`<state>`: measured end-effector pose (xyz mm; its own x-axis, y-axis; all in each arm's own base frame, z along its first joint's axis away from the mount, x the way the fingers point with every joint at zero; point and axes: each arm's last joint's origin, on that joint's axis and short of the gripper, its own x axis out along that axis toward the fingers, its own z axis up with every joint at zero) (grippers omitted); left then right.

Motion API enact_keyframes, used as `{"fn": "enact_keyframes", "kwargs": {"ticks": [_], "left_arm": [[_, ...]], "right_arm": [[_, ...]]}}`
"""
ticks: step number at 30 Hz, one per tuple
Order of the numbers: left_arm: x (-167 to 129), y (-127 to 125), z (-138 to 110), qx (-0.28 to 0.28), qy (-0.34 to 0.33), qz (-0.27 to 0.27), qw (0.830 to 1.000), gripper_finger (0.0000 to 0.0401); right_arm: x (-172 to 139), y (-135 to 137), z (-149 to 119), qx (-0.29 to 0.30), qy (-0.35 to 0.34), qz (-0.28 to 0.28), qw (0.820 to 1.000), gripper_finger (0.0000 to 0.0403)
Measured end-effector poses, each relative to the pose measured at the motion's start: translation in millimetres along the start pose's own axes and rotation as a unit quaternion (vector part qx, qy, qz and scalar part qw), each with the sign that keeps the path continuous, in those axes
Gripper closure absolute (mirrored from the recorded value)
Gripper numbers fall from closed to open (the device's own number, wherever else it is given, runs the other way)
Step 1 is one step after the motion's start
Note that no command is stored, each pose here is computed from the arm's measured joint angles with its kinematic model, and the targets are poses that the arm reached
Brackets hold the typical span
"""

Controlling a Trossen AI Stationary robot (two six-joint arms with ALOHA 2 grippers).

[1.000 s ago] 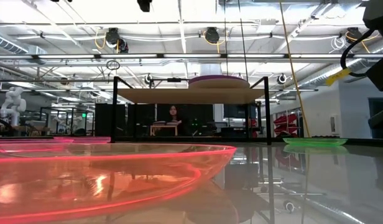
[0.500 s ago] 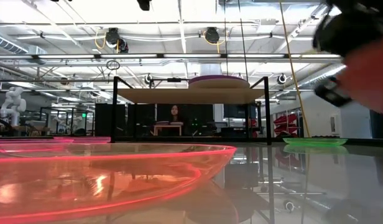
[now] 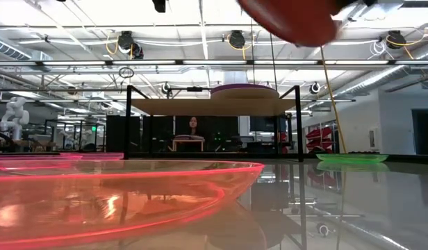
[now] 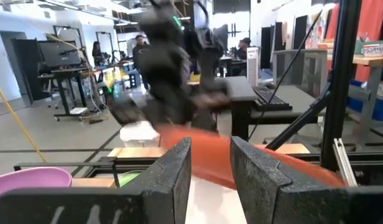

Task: Place and stack plates onto a shelf
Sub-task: Stack the red plate on top of the violet plate on the shelf

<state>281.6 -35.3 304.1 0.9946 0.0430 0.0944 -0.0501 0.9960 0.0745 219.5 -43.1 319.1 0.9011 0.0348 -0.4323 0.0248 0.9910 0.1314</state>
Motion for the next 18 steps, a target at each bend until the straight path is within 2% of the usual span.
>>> {"fn": "enact_keyframes", "kwargs": {"ticks": [6,10,12,18], "left_arm": [[0,1,5,0.007,-0.022,0.018,1.000,0.0283],[0,2,4,0.008,-0.019,0.027,0.999,0.0283],[0,2,4,0.008,-0.019,0.027,0.999,0.0283],[0,2,2,0.010,-0.009,0.026,1.000,0.0283]], "right_arm": [[-25,-51,52,-0.024,-0.073,-0.158,0.984,0.0402],[-24,-94,66,-0.001,-0.068,-0.222,0.973,0.0403],[-22,-118,70,0.018,-0.061,-0.241,0.968,0.0403],[-16,-187,62,0.105,-0.030,-0.245,0.963,0.0403]]}}
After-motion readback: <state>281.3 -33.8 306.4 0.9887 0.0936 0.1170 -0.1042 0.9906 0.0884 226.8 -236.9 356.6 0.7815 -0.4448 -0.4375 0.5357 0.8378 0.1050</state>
